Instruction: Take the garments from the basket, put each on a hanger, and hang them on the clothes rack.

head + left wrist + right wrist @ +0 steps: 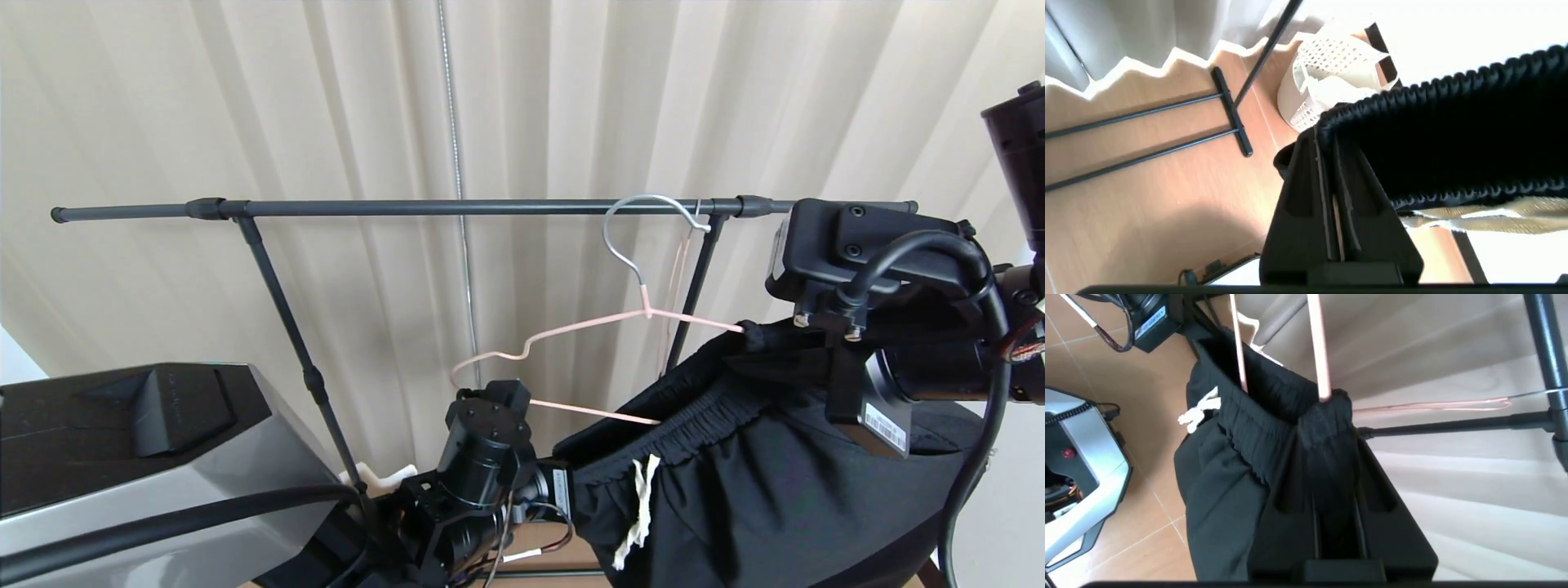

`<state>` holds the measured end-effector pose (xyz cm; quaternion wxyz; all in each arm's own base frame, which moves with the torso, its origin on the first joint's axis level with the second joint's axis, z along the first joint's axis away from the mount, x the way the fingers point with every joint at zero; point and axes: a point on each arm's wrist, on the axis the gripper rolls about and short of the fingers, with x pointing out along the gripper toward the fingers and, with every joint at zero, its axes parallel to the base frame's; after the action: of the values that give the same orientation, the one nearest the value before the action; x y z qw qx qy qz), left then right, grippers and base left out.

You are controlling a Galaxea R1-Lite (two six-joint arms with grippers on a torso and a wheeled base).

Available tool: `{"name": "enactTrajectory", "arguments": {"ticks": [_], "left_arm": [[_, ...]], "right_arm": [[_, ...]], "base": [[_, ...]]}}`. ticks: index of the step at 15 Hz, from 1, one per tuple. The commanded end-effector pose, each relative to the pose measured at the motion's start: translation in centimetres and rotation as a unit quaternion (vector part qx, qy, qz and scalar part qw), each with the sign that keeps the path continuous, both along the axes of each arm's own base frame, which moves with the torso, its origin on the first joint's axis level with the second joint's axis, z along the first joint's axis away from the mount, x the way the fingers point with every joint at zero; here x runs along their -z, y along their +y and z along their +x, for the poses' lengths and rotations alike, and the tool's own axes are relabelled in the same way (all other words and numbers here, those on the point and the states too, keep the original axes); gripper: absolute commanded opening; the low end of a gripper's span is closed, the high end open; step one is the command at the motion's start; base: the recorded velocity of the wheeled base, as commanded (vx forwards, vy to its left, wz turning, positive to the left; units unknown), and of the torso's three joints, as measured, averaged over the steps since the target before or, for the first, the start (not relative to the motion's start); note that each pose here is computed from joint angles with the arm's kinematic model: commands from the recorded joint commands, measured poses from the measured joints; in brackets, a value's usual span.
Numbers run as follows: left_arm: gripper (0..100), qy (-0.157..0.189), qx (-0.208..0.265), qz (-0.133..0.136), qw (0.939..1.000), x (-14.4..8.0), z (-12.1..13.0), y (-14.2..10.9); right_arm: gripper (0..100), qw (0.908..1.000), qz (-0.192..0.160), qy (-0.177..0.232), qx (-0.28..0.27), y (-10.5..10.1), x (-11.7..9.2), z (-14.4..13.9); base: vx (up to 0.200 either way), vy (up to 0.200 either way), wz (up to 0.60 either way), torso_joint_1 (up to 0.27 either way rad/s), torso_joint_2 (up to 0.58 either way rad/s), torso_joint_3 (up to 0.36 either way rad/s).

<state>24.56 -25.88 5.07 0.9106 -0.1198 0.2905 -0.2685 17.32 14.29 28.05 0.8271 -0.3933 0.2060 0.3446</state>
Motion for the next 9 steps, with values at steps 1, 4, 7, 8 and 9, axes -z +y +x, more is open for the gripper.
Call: {"name": "enactTrajectory", "arguments": {"ticks": [1,4,7,8,9], "left_arm": [[0,-0.025,0.008,-0.006,0.9996,-0.8,-0.5,0.4],[0,-0.046,0.014,-0.002,0.9988,-1.2,-0.9,1.1],[0,-0.065,0.015,-0.006,0.9978,-1.8,-1.3,1.8],[0,-0.066,0.015,-0.004,0.9977,-1.8,-1.3,1.8],[0,-0.07,0.014,0.002,0.9975,-1.8,-1.1,2.0]], "right_arm": [[0,0.9999,-0.001,0.01,0.006,-0.1,0.5,0.0],[0,0.9999,0.001,0.01,0.013,-0.6,0.5,-0.2],[0,0.999,0.016,0.023,0.036,-1.9,1.4,-0.4],[0,0.9984,0.037,0.024,0.037,-1.9,1.6,-0.5],[0,0.9977,0.055,0.02,0.035,-2.0,1.7,-0.7]], "base": [[0.0,0.0,0.0,0.0,0.0,0.0],[0.0,0.0,0.0,0.0,0.0,0.0],[0.0,0.0,0.0,0.0,0.0,0.0],[0.0,0.0,0.0,0.0,0.0,0.0],[0.0,0.0,0.0,0.0,0.0,0.0]]}}
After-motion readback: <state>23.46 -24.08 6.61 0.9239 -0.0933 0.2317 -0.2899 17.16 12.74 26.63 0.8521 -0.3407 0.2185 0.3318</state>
